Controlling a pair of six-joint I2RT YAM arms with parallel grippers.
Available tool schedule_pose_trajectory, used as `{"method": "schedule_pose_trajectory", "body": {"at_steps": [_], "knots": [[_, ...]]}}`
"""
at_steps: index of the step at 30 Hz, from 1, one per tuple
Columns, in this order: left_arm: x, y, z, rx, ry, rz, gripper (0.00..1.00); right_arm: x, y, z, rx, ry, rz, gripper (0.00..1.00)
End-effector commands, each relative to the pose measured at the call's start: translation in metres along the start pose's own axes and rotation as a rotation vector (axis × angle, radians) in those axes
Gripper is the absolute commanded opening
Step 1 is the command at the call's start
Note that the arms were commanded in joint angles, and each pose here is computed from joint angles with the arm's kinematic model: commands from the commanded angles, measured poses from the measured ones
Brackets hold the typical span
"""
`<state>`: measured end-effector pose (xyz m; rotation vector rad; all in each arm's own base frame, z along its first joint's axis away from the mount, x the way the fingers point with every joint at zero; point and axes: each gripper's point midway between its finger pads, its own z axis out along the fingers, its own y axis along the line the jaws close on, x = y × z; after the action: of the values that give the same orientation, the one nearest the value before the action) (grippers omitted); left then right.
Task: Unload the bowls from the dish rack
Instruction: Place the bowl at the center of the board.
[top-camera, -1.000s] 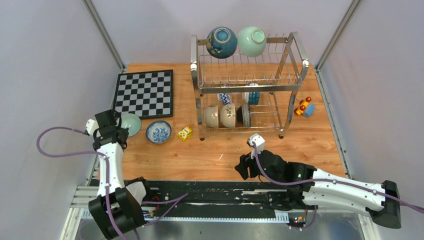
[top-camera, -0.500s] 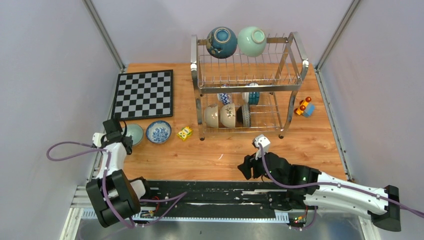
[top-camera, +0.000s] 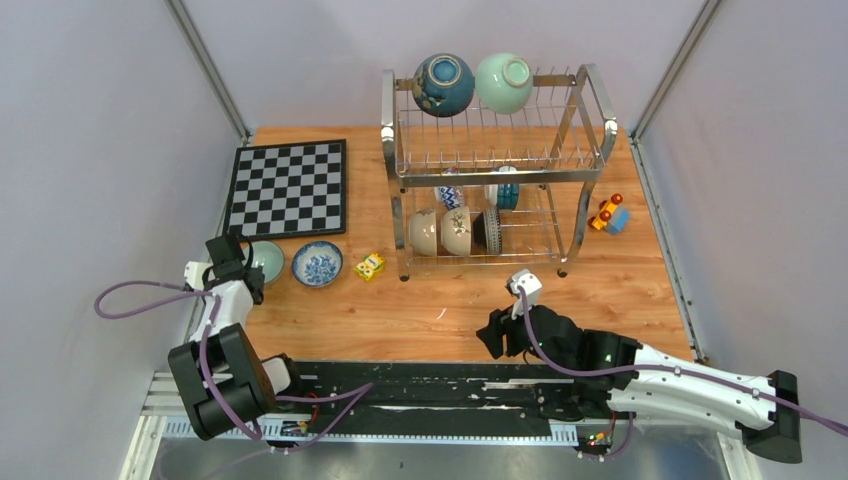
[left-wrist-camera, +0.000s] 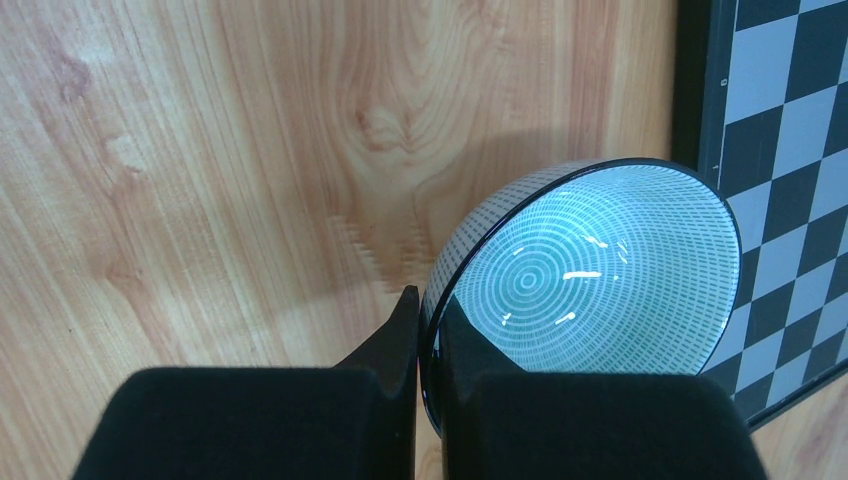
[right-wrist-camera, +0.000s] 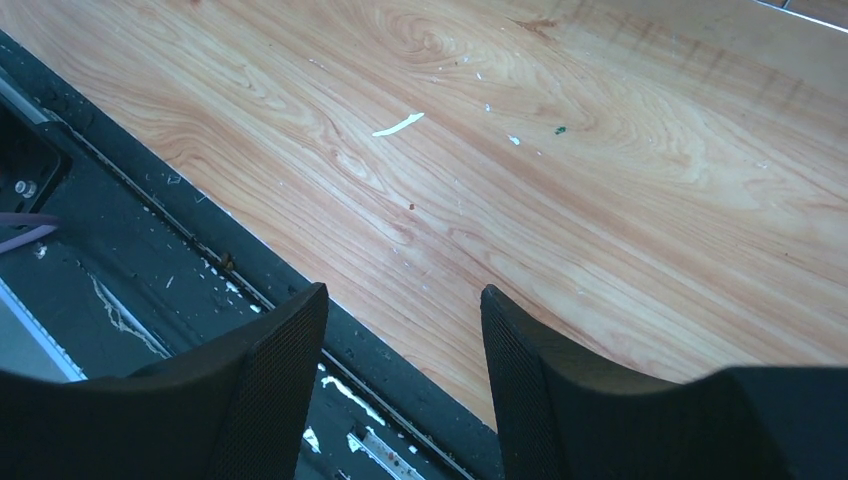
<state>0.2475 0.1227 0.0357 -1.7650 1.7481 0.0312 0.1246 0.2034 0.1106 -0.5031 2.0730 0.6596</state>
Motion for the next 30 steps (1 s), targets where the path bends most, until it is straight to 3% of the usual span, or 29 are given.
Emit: {"method": "schedule_pose_trajectory", "body": {"at_steps": [1,3,11,20,24,27,30], "knots": [[-0.008,-0.006,0.005,0.022,-0.035,-0.025,0.0,0.013,-0.01,0.001,0.045,0.024,-0.005,0.62],[-0.007,-0.006,0.005,0.022,-0.032,-0.021,0.01,0.015,-0.012,0.002,0.052,0.03,-0.005,0.62],[-0.005,-0.001,0.006,0.003,-0.026,-0.003,0.26,0.016,-0.012,0.002,0.056,0.035,-0.001,0.62],[-0.008,-0.01,-0.004,0.044,-0.015,0.041,0.4,0.016,-0.013,0.002,0.065,0.037,0.001,0.64],[-0.022,-0.029,-0.028,0.129,-0.047,0.056,0.65,0.01,-0.019,-0.001,0.107,0.029,0.012,0.72],[-0.035,-0.049,-0.052,0.217,-0.079,0.05,0.82,-0.002,-0.018,-0.006,0.126,0.024,0.008,0.87],[-0.036,-0.076,-0.077,0.349,-0.049,0.037,0.92,-0.017,-0.016,-0.01,0.139,0.005,0.002,0.96]]}}
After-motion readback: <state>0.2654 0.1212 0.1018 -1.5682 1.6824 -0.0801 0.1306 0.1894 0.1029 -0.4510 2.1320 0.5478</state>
